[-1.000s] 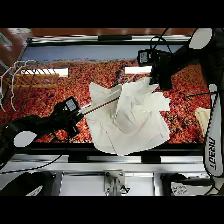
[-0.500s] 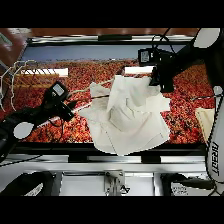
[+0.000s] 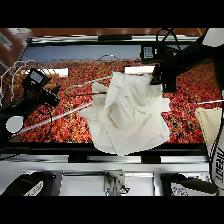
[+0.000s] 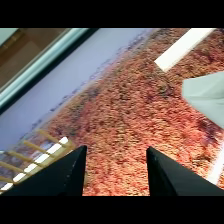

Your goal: Fold the shirts.

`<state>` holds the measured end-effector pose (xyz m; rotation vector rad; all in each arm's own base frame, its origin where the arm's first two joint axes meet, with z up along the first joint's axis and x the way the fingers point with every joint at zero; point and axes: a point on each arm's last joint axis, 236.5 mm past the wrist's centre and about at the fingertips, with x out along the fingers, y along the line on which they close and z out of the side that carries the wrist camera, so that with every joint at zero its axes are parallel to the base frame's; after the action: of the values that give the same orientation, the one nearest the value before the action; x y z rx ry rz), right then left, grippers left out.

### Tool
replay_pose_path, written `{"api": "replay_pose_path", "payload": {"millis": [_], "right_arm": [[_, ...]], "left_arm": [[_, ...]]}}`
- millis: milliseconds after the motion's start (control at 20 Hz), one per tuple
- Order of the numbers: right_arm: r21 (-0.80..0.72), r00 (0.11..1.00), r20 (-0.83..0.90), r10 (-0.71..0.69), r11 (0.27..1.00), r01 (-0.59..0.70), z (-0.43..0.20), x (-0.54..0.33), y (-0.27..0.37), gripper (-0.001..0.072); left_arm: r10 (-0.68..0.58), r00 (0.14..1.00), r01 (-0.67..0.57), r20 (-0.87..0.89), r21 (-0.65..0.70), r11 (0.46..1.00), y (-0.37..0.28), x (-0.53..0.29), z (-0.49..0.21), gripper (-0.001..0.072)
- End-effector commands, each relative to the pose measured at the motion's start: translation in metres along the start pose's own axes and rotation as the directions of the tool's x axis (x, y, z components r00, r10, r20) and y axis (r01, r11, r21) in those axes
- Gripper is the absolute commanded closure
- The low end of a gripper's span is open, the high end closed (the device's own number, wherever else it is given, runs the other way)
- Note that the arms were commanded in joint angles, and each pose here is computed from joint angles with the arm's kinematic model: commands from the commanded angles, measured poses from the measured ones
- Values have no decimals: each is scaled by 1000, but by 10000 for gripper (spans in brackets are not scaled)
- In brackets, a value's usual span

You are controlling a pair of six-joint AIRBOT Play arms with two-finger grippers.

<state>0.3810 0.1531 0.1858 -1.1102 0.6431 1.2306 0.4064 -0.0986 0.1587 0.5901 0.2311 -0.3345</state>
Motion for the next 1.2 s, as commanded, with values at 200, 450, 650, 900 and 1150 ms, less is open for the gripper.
{"api": "replay_pose_path", "payload": {"millis": [200, 450, 650, 900, 1150], "right_arm": [[28, 999, 1, -43, 999, 43, 5, -18, 2, 641], [68, 996, -26, -80, 994, 82, 1, -28, 0, 641], [94, 995, -41, -93, 991, 97, -2, -31, -1, 641], [128, 994, -42, -101, 986, 105, -2, -31, -3, 641], [154, 996, -14, -86, 984, 87, 5, -31, 1, 641]], "left_arm": [[164, 982, -163, 97, -22, 986, 50, -7, 18, 229], [297, 955, -256, 13, -470, 844, 119, -38, 1, 247], [2, 906, -209, -424, -443, 872, 81, -86, -89, 260], [-158, 567, -366, -809, -419, 831, 102, -167, -133, 333], [-338, 419, -383, -843, -501, 776, 123, -113, -176, 302]]}}
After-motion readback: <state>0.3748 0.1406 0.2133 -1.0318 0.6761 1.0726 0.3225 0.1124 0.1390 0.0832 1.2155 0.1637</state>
